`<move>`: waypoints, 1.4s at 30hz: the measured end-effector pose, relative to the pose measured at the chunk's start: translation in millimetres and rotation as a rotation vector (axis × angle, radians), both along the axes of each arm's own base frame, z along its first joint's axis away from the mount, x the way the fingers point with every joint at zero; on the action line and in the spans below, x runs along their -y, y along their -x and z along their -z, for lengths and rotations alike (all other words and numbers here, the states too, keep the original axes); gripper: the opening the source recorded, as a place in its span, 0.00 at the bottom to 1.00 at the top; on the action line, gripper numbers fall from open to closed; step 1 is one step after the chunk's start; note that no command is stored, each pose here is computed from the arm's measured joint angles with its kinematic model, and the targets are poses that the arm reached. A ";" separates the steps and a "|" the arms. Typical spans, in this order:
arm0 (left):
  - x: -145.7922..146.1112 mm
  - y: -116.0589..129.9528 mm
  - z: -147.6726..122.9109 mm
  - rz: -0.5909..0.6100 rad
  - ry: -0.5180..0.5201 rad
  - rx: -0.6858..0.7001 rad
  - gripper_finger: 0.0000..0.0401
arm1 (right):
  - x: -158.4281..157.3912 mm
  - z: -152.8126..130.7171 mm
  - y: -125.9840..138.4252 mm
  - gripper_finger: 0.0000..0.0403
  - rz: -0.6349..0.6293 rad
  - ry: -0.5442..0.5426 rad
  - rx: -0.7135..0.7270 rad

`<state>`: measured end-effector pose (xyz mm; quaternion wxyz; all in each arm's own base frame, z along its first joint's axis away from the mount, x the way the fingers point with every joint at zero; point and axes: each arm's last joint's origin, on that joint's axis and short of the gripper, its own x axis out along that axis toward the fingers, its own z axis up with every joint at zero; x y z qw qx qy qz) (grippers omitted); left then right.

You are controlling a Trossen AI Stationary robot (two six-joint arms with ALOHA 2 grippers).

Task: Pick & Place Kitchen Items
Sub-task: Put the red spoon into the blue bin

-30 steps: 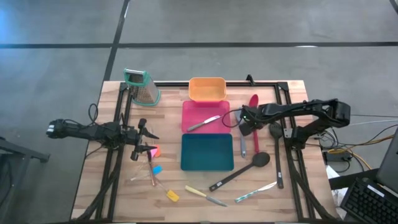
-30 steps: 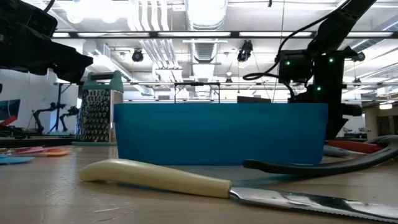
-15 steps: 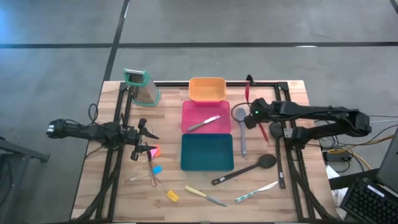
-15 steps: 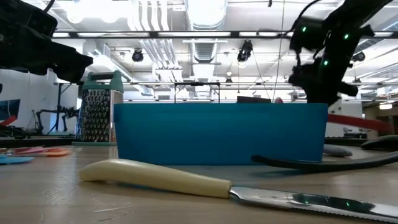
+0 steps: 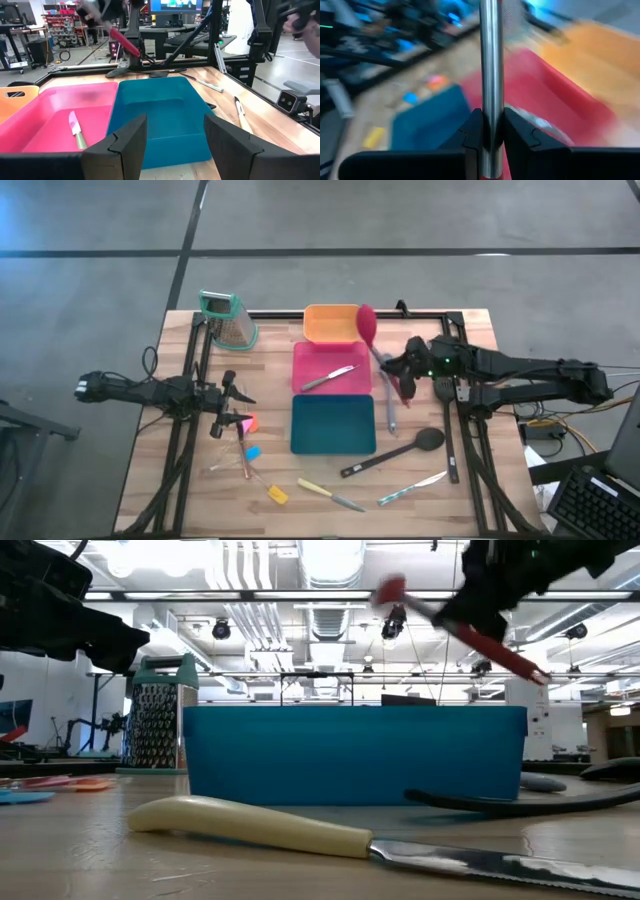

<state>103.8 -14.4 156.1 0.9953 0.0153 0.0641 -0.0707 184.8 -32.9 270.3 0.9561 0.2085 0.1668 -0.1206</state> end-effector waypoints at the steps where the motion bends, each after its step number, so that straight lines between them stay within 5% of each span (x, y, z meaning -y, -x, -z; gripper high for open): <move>1: 0.0 0.0 0.1 0.000 0.000 0.000 0.50 | -3.5 -3.3 -3.3 0.10 -0.037 0.021 0.036; 6: 0.0 0.0 0.1 0.000 0.000 0.000 0.50 | -19.6 -12.3 -19.2 0.10 -0.186 0.175 0.122; 13: 0.0 0.0 0.1 0.000 0.000 0.000 0.50 | -30.5 -8.6 -44.7 0.10 -0.296 0.320 0.043; 17: 0.0 0.0 -0.1 0.000 0.000 0.001 0.50 | -34.1 -3.2 -62.0 0.10 -0.376 0.487 -0.099; 25: 0.0 0.0 0.0 0.000 0.000 0.000 0.50 | -48.1 -3.7 -94.0 0.10 -0.283 0.664 -0.524; 35: 0.0 0.0 -0.1 0.000 0.000 0.001 0.50 | -94.7 22.4 -136.2 0.10 -0.502 0.866 -0.772; 42: 0.0 -0.1 -0.8 -0.001 0.001 0.009 0.50 | -108.9 46.5 -147.4 0.10 -0.507 1.082 -1.015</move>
